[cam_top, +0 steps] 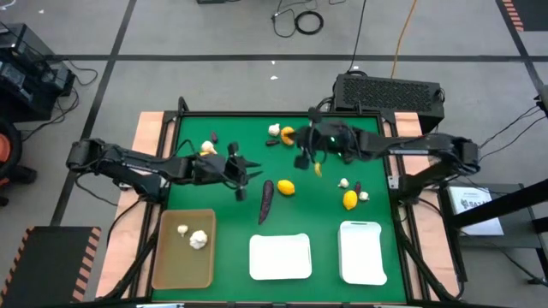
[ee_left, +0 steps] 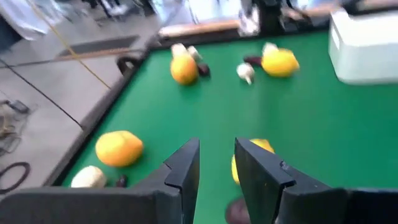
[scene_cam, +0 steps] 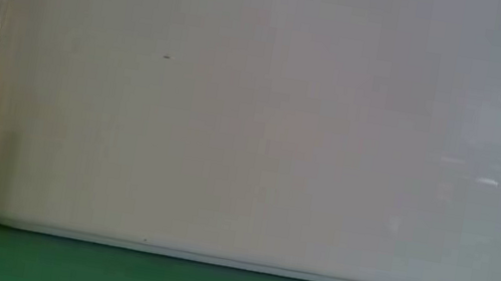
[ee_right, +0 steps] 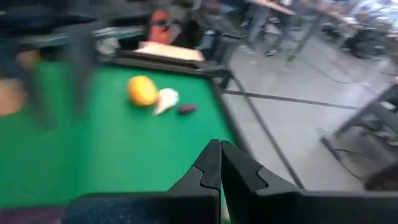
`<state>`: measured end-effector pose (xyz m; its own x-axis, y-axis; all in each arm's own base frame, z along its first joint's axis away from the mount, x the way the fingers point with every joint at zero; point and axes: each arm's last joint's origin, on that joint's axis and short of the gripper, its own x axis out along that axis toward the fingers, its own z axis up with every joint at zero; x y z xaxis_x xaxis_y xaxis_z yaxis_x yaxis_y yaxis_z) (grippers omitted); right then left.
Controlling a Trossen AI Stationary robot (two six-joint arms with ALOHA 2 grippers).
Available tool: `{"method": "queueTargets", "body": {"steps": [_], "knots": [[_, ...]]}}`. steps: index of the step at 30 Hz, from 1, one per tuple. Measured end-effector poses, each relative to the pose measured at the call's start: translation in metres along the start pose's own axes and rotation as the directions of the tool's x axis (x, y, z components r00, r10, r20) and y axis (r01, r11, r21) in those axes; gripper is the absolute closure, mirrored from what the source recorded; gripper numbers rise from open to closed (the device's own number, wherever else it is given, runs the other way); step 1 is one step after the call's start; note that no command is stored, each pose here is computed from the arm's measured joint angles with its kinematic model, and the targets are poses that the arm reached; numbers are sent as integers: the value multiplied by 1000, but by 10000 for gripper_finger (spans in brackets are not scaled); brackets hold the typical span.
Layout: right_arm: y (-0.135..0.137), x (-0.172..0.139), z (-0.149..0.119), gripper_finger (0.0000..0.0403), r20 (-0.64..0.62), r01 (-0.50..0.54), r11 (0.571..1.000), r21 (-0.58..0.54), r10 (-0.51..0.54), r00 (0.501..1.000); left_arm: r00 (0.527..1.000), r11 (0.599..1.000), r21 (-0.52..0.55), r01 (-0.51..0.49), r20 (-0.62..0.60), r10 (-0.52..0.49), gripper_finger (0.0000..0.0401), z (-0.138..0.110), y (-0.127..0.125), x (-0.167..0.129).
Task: Sort produce into baskets
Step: Put the garlic into the orange bin
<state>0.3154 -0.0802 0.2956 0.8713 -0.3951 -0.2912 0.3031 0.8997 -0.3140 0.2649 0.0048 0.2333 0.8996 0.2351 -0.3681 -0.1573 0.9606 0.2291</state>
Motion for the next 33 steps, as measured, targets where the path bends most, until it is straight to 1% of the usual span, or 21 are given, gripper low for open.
{"method": "queueTargets", "body": {"steps": [2,4,7,9,11,13,15,17,19,20,23,26,27,29,30,31,32,33], "knots": [[-8,16,-7,403,21,41,999,16,-41,999,1000,1000,31,2,20,-2,292,-6,1,1],[-13,31,-15,403,36,72,997,29,-73,997,997,1000,21,-19,70,17,292,-12,3,1],[-18,49,-30,403,13,97,995,35,-98,995,993,999,-5,-49,108,50,292,-24,8,1],[-22,58,-35,403,-12,105,994,35,-105,994,991,996,-17,-92,95,93,292,-30,15,-1],[-27,64,-29,403,-3,118,992,41,-118,993,982,986,-58,-159,97,164,292,-29,24,-3],[-31,65,-19,403,4,121,991,53,-122,993,973,974,-104,-201,99,211,292,-27,34,-8],[-35,63,-9,403,13,124,991,50,-125,992,970,969,-130,-212,94,225,292,-26,39,-13],[-36,61,-4,403,-6,117,991,68,-117,993,972,966,-144,-214,68,225,292,-28,43,-18],[-33,56,-5,403,-62,97,990,102,-91,994,974,962,-178,-208,49,220,292,-29,44,-21],[-31,54,-5,403,-90,87,992,96,-79,993,977,961,-194,-198,39,210,292,-30,43,-22],[-27,45,-1,403,-187,50,996,77,-35,982,992,976,-187,-111,42,121,292,-33,36,-23],[-24,30,14,403,-242,39,984,175,4,970,991,979,-186,-85,85,103,292,-28,32,-24],[-21,22,17,403,-288,33,978,204,27,957,989,978,-194,-79,106,101,292,-24,31,-25],[-10,6,13,403,-418,25,968,250,85,904,988,977,-209,-37,139,67,292,-17,27,-31],[-4,-4,7,403,-499,29,964,265,112,859,988,979,-203,-8,148,38,292,-15,25,-35],[2,-13,0,403,-585,41,964,264,126,801,989,981,-194,17,149,12,292,-14,22,-39],[7,-23,-4,403,-656,73,966,248,112,747,988,982,-186,31,154,-2,292,-13,20,-43],[9,-32,-7,403,-707,129,967,221,68,704,986,982,-182,40,168,-9,292,-11,19,-49]]}}
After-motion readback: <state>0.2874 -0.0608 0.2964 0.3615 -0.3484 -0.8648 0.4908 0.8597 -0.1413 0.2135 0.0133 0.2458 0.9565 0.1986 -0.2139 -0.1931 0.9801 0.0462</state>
